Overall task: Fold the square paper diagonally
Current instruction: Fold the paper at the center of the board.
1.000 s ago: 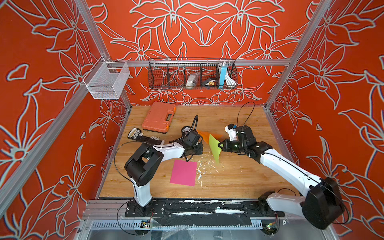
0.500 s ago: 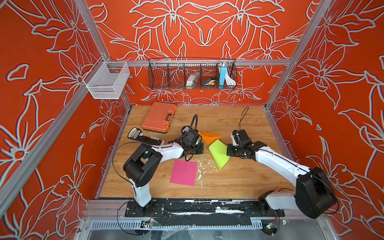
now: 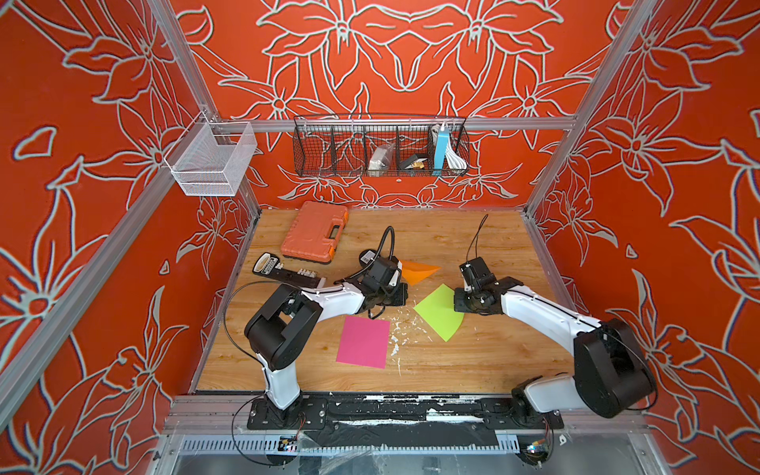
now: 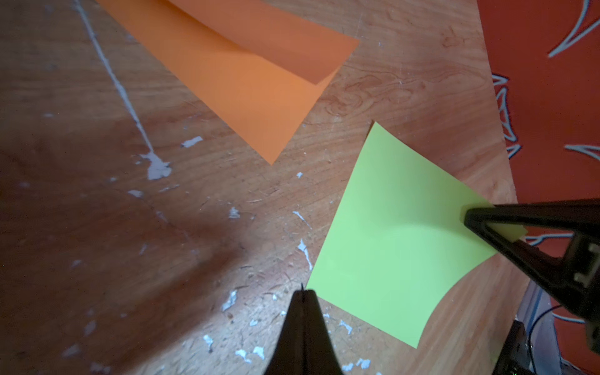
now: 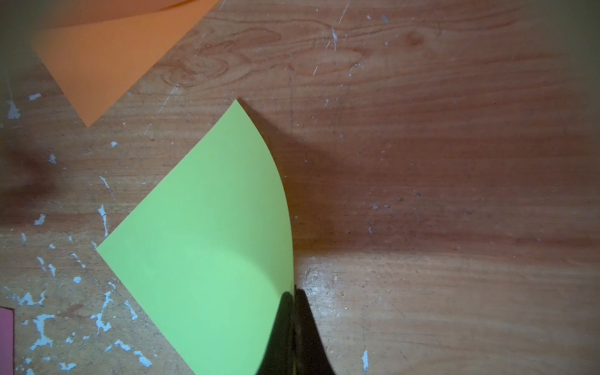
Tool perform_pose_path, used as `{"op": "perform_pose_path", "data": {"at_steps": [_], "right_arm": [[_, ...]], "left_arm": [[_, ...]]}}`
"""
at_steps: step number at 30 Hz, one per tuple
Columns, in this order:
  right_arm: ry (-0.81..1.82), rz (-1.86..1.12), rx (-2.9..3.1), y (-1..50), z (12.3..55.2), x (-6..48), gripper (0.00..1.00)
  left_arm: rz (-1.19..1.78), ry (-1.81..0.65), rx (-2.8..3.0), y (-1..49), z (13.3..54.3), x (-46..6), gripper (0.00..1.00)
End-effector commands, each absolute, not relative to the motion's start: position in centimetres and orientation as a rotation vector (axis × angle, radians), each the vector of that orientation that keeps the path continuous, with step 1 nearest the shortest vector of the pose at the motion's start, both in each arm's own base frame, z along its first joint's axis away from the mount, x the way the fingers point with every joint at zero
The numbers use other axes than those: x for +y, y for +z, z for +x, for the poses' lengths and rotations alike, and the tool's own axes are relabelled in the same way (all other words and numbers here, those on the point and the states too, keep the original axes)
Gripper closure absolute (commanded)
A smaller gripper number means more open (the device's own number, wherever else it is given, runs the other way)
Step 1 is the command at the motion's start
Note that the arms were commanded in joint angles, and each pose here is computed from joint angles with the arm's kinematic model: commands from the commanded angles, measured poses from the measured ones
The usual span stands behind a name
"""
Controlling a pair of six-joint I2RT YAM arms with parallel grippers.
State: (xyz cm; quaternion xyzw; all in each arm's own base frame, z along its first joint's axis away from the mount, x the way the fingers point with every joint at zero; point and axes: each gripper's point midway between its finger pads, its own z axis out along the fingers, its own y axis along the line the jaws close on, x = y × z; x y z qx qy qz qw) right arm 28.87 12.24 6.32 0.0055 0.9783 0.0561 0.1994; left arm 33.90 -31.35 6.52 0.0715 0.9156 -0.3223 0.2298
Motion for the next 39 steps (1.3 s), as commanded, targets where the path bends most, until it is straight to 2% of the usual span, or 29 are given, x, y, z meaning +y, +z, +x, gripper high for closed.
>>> {"op": "perform_pose_path", "data": {"at_steps": [1, 6, 28, 39], "right_arm": [[0.184, 0.014, 2.734, 6.5, 28.7, 12.4, 1.0], [0.202, 0.037, 2.723, 6.6, 28.6, 12.5, 1.0], [0.28, 0.001, 2.696, 7.2, 28.6, 13.3, 1.0], [0.637, -0.126, 2.627, 8.3, 29.1, 18.6, 1.0]], "left_arm": [[0.277, -0.96, 2.515, 6.4, 33.1, -33.4, 0.95], [0.295, -1.044, 2.539, 5.6, 32.4, -34.8, 0.98], [0.302, -1.034, 2.625, 2.7, 32.5, -36.0, 1.0], [0.298, -1.02, 2.666, 1.6, 32.5, -36.1, 1.0]]}}
